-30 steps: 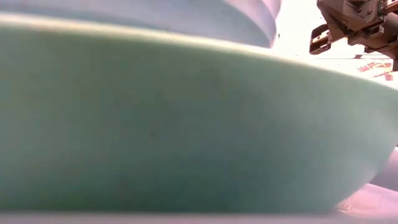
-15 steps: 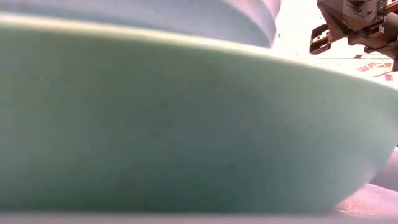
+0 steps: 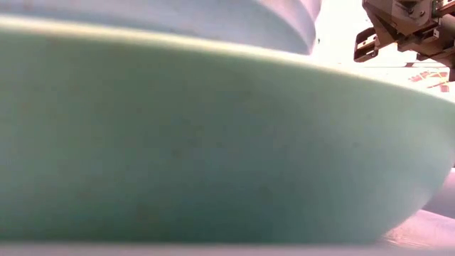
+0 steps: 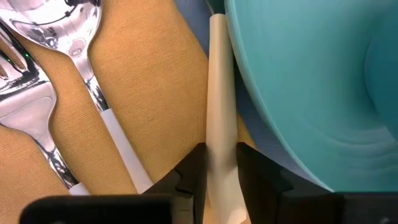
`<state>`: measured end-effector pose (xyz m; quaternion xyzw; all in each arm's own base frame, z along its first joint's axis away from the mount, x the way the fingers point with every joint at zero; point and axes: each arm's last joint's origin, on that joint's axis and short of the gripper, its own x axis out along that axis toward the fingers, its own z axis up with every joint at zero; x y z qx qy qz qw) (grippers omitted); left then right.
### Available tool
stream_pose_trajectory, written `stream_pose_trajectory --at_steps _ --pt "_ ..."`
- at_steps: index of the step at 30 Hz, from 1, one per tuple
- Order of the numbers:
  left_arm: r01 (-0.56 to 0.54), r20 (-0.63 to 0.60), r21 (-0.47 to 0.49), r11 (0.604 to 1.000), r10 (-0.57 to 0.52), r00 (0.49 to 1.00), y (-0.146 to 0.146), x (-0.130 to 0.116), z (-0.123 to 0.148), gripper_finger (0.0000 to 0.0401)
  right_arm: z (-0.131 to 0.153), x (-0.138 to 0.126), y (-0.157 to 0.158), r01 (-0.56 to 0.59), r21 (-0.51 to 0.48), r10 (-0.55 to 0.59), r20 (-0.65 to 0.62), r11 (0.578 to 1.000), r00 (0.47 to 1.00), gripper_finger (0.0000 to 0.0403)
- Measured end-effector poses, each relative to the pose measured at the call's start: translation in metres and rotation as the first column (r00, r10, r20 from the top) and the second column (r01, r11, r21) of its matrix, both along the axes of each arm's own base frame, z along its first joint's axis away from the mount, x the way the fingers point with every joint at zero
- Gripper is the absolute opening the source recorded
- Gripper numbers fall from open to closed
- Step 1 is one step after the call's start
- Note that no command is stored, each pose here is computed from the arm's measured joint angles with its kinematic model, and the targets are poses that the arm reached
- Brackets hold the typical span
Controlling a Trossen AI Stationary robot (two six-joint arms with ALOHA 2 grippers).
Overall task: Set up tray
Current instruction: Put the light yellow table knife to the right of the orange spoon on the yellow table napkin
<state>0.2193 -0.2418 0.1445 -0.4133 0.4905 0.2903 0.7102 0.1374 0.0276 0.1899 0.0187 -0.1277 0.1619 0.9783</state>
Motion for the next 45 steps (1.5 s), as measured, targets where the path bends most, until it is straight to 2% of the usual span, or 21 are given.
stream_pose_trajectory --at_steps 11,30,34,45 --pt "-0.021 -0.003 -0.002 1.0 0.021 1.0 0.0004 -0.0005 0.0003 0.0071 0.0 0.0 0.0 0.0 0.0 0.0 0.0 1.0 1.0 0.0" --pt "0.07 -0.005 0.013 0.997 -0.07 0.998 -0.001 -0.0002 -0.0008 0.0171 0.0 0.0 0.0 0.0 0.0 0.0 0.0 1.0 1.0 0.0" --pt "0.059 -0.028 0.02 0.998 -0.058 0.998 0.0007 0.0003 -0.0029 0.0167 0.0 0.0 0.0 0.0 0.0 0.0 0.0 1.0 1.0 0.0" --pt "0.025 -0.073 0.011 1.0 -0.024 0.997 0.0032 0.003 -0.0094 0.0112 0.0001 0.0 0.0 0.0 0.0 0.0 0.0 1.0 1.0 0.0"
